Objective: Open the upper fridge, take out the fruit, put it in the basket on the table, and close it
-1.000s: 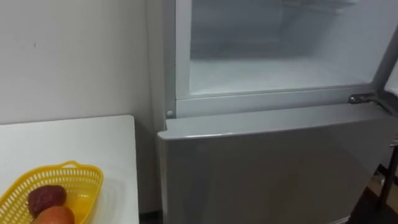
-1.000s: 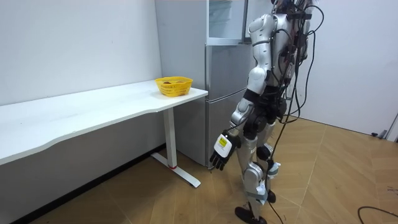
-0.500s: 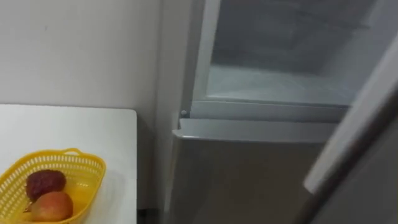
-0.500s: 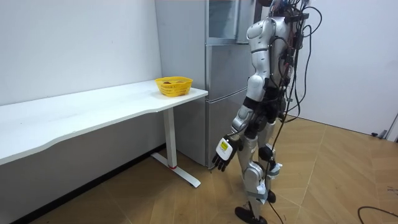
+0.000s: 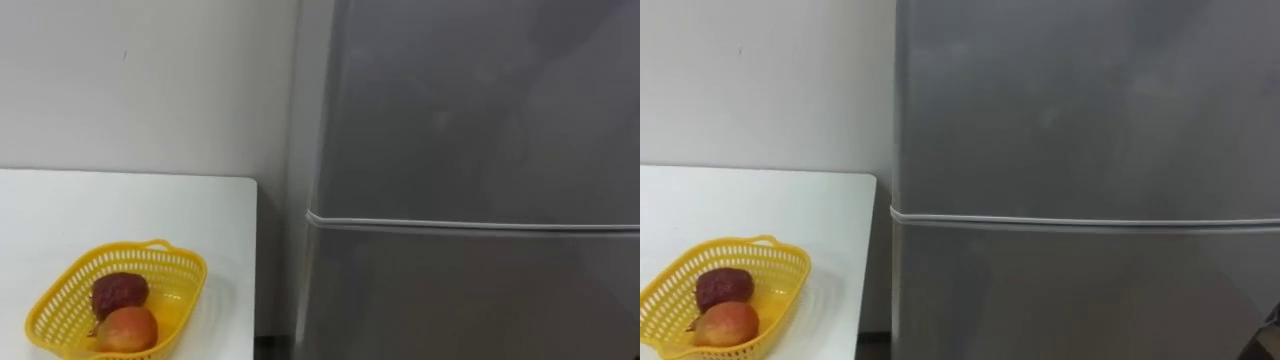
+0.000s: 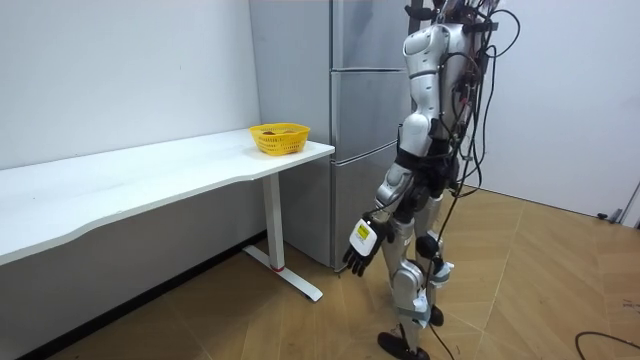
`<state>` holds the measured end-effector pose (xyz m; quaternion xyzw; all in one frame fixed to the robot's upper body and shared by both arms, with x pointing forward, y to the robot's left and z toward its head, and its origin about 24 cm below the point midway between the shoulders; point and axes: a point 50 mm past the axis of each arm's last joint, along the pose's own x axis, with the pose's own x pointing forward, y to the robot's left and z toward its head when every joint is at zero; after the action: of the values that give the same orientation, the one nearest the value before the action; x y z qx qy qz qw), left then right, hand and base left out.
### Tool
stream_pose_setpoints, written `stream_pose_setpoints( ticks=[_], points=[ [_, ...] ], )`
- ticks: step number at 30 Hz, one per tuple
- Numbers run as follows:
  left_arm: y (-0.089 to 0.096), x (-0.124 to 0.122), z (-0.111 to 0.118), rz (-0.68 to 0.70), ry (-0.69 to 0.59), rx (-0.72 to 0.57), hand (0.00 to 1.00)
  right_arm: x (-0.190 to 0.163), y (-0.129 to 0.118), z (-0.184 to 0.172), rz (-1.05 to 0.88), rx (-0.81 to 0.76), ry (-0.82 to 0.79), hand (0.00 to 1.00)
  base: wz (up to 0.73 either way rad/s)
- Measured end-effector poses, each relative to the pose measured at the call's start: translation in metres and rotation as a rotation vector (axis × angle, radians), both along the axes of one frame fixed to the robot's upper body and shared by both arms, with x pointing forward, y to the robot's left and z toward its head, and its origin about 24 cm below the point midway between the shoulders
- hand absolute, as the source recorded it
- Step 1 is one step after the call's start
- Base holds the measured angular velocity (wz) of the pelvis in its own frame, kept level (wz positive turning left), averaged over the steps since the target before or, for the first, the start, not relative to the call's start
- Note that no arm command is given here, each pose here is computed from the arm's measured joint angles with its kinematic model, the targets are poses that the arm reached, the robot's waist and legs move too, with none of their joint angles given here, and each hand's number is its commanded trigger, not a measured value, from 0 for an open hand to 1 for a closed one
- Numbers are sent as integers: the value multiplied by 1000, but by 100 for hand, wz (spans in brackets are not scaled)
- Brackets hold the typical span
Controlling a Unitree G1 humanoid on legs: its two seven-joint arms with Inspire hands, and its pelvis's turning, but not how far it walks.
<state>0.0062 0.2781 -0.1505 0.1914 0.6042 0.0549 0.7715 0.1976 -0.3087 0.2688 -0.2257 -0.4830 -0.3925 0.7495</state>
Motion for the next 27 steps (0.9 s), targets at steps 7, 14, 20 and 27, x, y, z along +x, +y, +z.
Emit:
stream_pose_setpoints(
  ticks=[7, 14, 20, 27],
  points=[
    [1, -2, 0, 6, 5, -2, 0, 0, 0, -1, -7, -5, 1, 0, 0],
    [2, -6, 0, 12, 23, -1, 0, 0, -3, -6, -17, 24, -16, 0, 0],
    [3, -7, 0, 10, 25, 15, 0, 1, -31, -33, -115, 153, 63, 0, 5],
    [2, -14, 0, 26, 38, 25, 0, -22, -68, -110, -290, 467, 216, 0, 6]
  ],
)
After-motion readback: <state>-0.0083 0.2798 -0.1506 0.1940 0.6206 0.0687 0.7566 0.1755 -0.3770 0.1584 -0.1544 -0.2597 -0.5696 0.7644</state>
